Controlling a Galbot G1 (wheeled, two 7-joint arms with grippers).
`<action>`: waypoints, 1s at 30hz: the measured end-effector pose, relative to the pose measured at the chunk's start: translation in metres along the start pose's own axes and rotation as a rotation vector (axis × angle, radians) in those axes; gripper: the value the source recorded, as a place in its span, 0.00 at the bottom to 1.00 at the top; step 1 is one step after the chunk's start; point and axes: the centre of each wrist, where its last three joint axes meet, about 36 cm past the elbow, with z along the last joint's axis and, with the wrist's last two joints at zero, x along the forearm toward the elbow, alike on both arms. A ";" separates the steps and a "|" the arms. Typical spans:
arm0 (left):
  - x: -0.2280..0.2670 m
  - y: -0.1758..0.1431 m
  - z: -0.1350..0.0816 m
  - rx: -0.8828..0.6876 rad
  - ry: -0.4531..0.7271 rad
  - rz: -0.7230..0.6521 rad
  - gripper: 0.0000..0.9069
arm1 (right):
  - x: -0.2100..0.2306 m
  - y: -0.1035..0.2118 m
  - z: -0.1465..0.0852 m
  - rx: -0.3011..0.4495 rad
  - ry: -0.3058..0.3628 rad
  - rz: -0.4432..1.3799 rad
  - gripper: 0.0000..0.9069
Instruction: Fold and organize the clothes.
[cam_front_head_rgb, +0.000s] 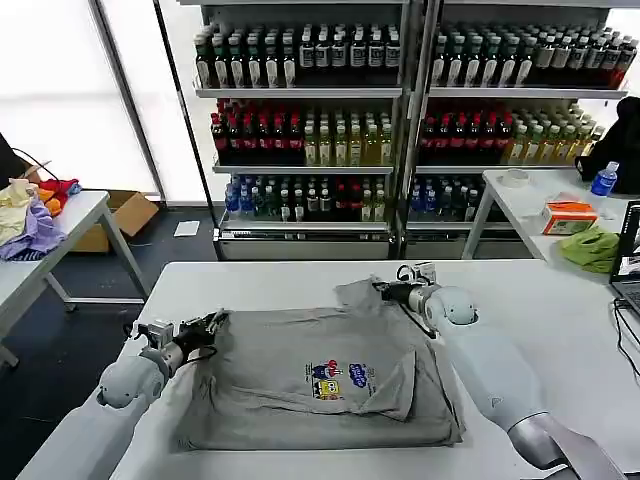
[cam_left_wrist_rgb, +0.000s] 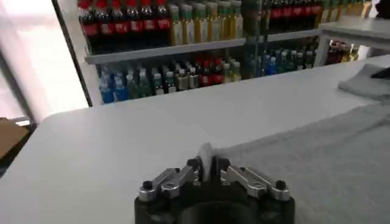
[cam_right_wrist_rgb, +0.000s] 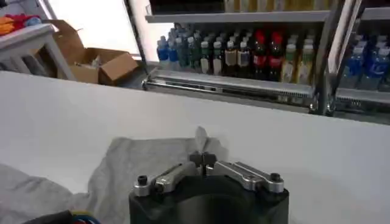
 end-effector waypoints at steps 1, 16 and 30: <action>0.001 0.001 -0.001 -0.001 -0.001 -0.001 0.00 | 0.003 0.000 -0.001 -0.005 -0.006 0.000 0.00; 0.031 -0.005 -0.025 -0.014 -0.073 0.006 0.01 | 0.065 0.003 -0.003 -0.079 -0.172 -0.007 0.00; 0.085 -0.014 -0.034 -0.043 -0.137 -0.002 0.01 | 0.148 0.019 0.026 -0.124 -0.279 -0.002 0.00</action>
